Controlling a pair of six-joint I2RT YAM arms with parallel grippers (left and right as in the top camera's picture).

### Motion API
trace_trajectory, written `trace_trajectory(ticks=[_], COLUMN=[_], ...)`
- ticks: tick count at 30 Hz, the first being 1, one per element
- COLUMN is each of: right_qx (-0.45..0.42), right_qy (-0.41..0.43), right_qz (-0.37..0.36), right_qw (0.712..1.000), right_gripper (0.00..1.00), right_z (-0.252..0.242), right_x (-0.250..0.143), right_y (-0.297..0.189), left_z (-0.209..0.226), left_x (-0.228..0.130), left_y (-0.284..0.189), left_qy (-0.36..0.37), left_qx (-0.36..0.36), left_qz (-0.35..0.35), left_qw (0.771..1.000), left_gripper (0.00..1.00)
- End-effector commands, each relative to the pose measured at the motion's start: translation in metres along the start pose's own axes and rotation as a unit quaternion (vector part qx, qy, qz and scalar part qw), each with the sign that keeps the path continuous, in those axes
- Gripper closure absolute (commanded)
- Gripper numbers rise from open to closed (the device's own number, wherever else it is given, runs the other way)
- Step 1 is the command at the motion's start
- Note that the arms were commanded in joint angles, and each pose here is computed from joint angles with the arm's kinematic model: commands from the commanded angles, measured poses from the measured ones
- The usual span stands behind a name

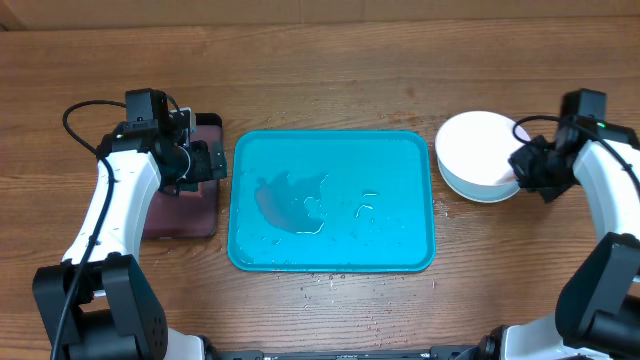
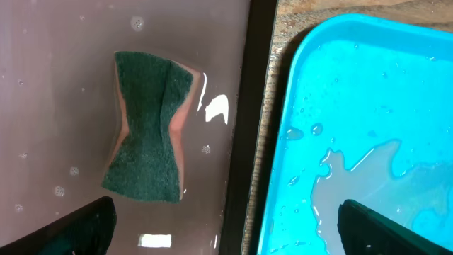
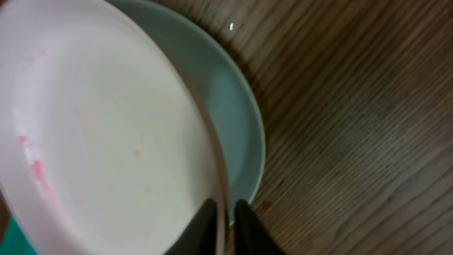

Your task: Clean dirty plates on tray and stack at the side

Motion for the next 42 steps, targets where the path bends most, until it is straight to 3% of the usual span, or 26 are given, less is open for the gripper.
trace_trajectory(ticks=[1, 2, 6, 7, 8, 11, 14, 16, 20, 25, 30, 34, 37, 42], right_qx=[0.015, 0.014, 0.059, 0.09, 0.157, 0.213, 0.192, 0.144, 0.062, 0.063, 0.11, 0.169, 0.226, 0.271], right_qy=[-0.001, 0.0, -0.036, -0.074, -0.163, -0.293, -0.377, -0.402, -0.407, -0.415, -0.419, -0.412, -0.412, -0.397], right_qz=[-0.004, -0.003, 0.036, 0.054, 0.09, 0.119, 0.118, 0.101, 0.067, 0.063, 0.022, -0.039, -0.095, -0.184], right_qw=[1.0, 1.0, 0.997, 0.992, 0.97, 0.924, 0.899, 0.898, 0.909, 0.905, 0.901, 0.895, 0.878, 0.857], right_gripper=[0.53, 0.43, 0.31, 0.31, 0.29, 0.24, 0.09, 0.0, 0.0, 0.0, 0.0, 0.0, 0.0, 0.0], right_z=[-0.002, -0.003, 0.014, 0.026, 0.049, 0.074, 0.079, 0.074, 0.065, 0.062, 0.059, 0.043, 0.023, -0.009], right_x=[0.003, 0.003, -0.012, -0.02, -0.041, -0.081, -0.111, -0.121, -0.133, -0.144, -0.145, -0.148, -0.152, -0.15], right_y=[-0.009, -0.009, -0.01, -0.011, -0.016, -0.022, -0.017, -0.011, -0.004, -0.019, -0.053, -0.08, -0.097, -0.127], left_z=[-0.004, -0.004, -0.003, -0.004, -0.003, -0.003, -0.004, -0.005, -0.007, -0.01, -0.015, -0.024, -0.034, -0.038], left_x=[0.002, 0.002, 0.002, 0.002, 0.002, -0.003, -0.016, -0.03, -0.053, -0.063, -0.072, -0.077, -0.079, -0.081], left_y=[-0.003, -0.003, -0.003, -0.003, -0.003, -0.003, -0.004, -0.005, -0.011, -0.025, -0.046, -0.065, -0.082, -0.107], left_qy=[-0.003, -0.003, -0.004, -0.007, -0.014, -0.033, -0.055, -0.06, -0.066, -0.054, -0.034, -0.004, 0.04, 0.05], left_qx=[-0.008, -0.008, -0.007, -0.008, -0.007, -0.006, -0.006, -0.007, -0.004, -0.005, -0.002, -0.016, -0.029, -0.015], left_qz=[-0.005, -0.005, -0.005, -0.006, -0.005, 0.006, 0.037, 0.069, 0.123, 0.127, 0.062, -0.03, -0.117, -0.219], left_qw=[1.0, 1.0, 1.0, 1.0, 1.0, 0.999, 0.998, 0.996, 0.99, 0.99, 0.997, 0.999, 0.992, 0.974], left_gripper=[0.0, 0.0, 0.0, 0.0, 0.0, 0.0, 0.0, 0.0, 0.0, 0.0, 0.0, 0.0, 0.0, 0.0])
Point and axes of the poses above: each gripper's point midway between its finger pads, its own y axis out along the fingers, its own z axis along the line the jaws close on, x = y × z, the point moved 3 cm from there along -y, back along the fingers, and after that the axes turned 10 degrees about y, right-handed, at the moved point
